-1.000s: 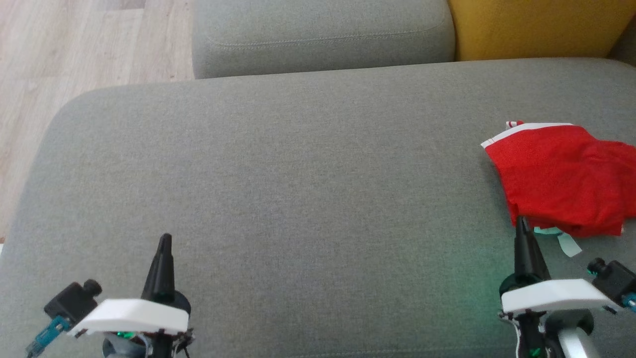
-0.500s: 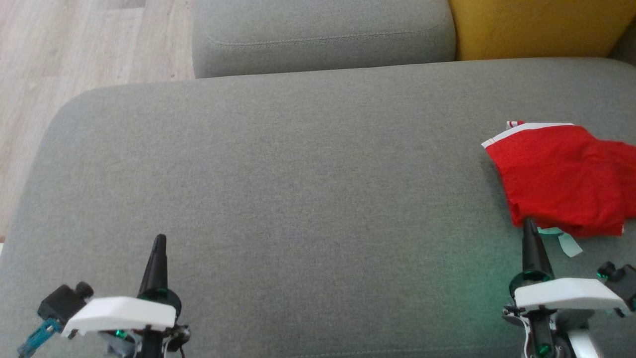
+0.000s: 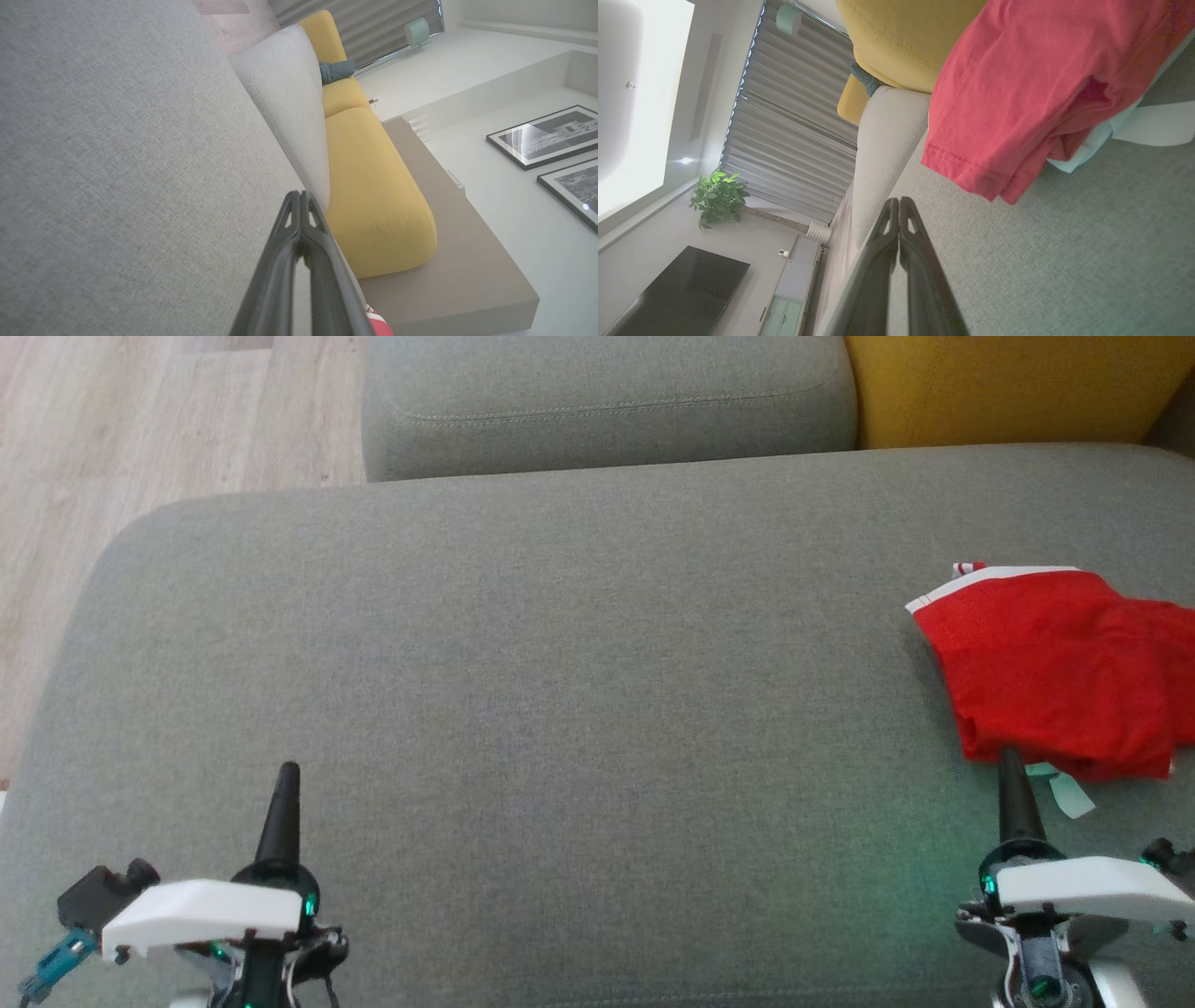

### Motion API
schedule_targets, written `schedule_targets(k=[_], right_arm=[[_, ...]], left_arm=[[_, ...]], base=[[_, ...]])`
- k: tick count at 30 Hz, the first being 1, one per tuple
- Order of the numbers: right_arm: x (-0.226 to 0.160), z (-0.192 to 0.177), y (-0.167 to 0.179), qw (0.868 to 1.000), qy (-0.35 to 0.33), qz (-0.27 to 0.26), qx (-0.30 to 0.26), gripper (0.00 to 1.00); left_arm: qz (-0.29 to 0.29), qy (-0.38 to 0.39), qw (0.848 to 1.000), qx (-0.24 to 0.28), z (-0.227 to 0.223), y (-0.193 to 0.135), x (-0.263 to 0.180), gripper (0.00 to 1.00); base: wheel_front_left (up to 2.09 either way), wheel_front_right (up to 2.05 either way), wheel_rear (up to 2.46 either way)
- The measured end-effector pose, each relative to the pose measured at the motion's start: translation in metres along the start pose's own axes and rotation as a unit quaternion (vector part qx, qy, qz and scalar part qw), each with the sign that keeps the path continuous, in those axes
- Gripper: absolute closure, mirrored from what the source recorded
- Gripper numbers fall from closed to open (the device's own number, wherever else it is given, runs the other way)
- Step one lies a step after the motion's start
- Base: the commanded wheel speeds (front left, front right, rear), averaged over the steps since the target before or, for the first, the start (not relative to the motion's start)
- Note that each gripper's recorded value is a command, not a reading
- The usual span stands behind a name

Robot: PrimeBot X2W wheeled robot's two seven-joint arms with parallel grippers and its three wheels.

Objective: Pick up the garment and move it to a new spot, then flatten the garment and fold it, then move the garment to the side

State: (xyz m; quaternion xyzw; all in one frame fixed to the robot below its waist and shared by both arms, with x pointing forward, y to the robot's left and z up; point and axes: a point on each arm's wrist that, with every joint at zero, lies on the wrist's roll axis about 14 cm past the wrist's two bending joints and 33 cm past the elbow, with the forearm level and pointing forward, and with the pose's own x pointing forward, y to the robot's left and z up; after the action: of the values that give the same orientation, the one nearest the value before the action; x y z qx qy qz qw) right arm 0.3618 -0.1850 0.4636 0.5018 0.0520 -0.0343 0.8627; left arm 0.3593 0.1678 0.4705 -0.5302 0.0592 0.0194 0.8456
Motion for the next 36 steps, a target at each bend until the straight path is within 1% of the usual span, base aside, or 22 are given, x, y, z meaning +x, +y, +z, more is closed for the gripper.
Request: schedule_targets(k=[13, 18, 28, 36], right_arm=[[0.004, 0.008, 0.001, 0.997, -0.005, 0.001, 0.075, 1.00], [0.006, 0.009, 0.002, 0.995, -0.005, 0.002, 0.103, 1.00], [0.006, 0.014, 0.000, 0.987, -0.010, 0.001, 0.161, 1.00], [0.006, 0.016, -0.001, 0.978, -0.008, 0.002, 0.207, 1.00]], left_arm=[[0.009, 0.000, 0.998, -0.065, 0.005, 0.006, 0.002, 1.00], [0.002, 0.002, 0.996, -0.089, 0.006, 0.002, 0.005, 1.00], [0.006, 0.000, 0.990, -0.141, 0.010, 0.007, 0.006, 1.00], [-0.002, 0.001, 0.984, -0.180, 0.013, 0.004, 0.009, 1.00]], base=[[0.00, 0.00, 0.00], [0.00, 0.00, 0.00], [0.00, 0.00, 0.00], [0.00, 0.00, 0.00]])
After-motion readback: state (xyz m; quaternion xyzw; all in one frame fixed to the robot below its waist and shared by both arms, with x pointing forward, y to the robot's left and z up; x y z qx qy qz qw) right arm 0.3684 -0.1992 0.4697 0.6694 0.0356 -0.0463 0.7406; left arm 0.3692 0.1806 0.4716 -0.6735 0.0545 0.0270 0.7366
